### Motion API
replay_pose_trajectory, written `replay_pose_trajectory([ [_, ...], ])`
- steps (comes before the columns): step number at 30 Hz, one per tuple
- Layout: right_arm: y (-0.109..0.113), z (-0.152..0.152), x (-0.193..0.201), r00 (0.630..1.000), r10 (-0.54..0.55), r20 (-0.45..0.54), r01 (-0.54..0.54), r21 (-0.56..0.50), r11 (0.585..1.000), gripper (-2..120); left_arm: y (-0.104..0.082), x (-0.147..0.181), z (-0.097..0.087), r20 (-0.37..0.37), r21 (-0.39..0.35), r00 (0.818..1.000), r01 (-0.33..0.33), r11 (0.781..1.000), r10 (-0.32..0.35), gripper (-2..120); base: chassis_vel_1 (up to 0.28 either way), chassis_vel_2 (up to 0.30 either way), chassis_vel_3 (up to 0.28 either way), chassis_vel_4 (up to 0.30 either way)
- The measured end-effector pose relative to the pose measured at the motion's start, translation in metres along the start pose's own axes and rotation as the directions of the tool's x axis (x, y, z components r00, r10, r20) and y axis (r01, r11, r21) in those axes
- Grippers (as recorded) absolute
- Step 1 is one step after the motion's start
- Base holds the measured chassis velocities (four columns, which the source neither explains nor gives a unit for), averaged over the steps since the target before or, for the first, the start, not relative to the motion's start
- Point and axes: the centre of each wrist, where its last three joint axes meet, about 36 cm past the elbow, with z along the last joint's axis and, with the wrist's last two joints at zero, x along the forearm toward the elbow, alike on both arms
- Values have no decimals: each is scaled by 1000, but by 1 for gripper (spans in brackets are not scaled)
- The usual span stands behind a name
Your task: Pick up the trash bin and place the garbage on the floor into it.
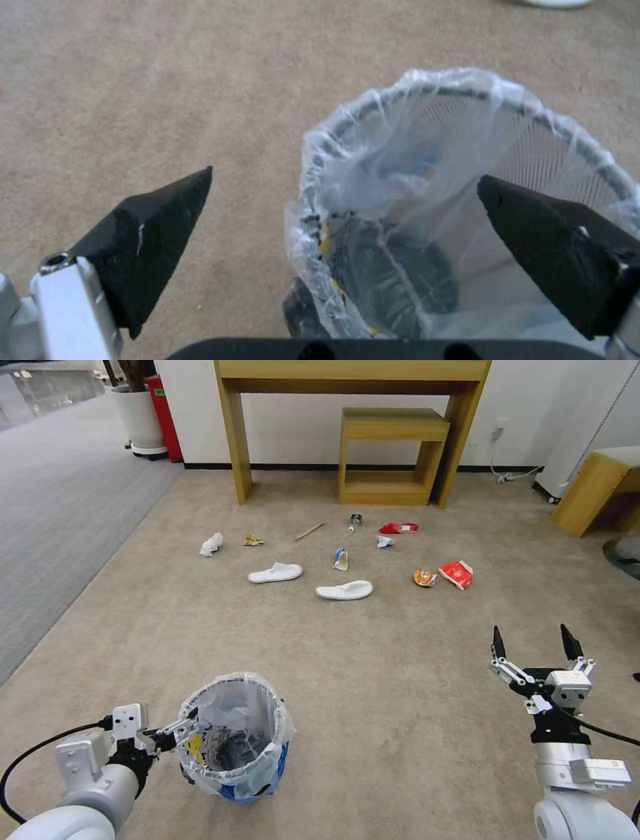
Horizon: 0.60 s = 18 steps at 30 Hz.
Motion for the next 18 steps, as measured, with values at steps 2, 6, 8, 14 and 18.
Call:
replay_pose_trajectory([
  [2,1,0,0,1000,0,0,0,0,1000,100,0,-1,1,-3,-2,1000,-8,1000,8,100,0,0,0,0],
  [6,4,-1,0,1000,5,-1,-5,2,1000,100,3,-12,1,-8,-21,1000,-18,1000,18,100,0,0,0,0],
  [8,6,-2,0,1000,7,-1,-7,-1,1000,100,7,-21,1,-13,-45,1000,-9,999,8,100,0,0,0,0],
  [14,12,-3,2,1000,4,-4,-4,-5,1000,100,15,-39,0,-18,-68,1000,-3,998,2,100,0,0,0,0],
  [18,12,-4,3,1000,3,-5,-3,-4,1000,100,17,-47,-2,-20,-66,1000,-14,998,12,100,0,0,0,0],
])
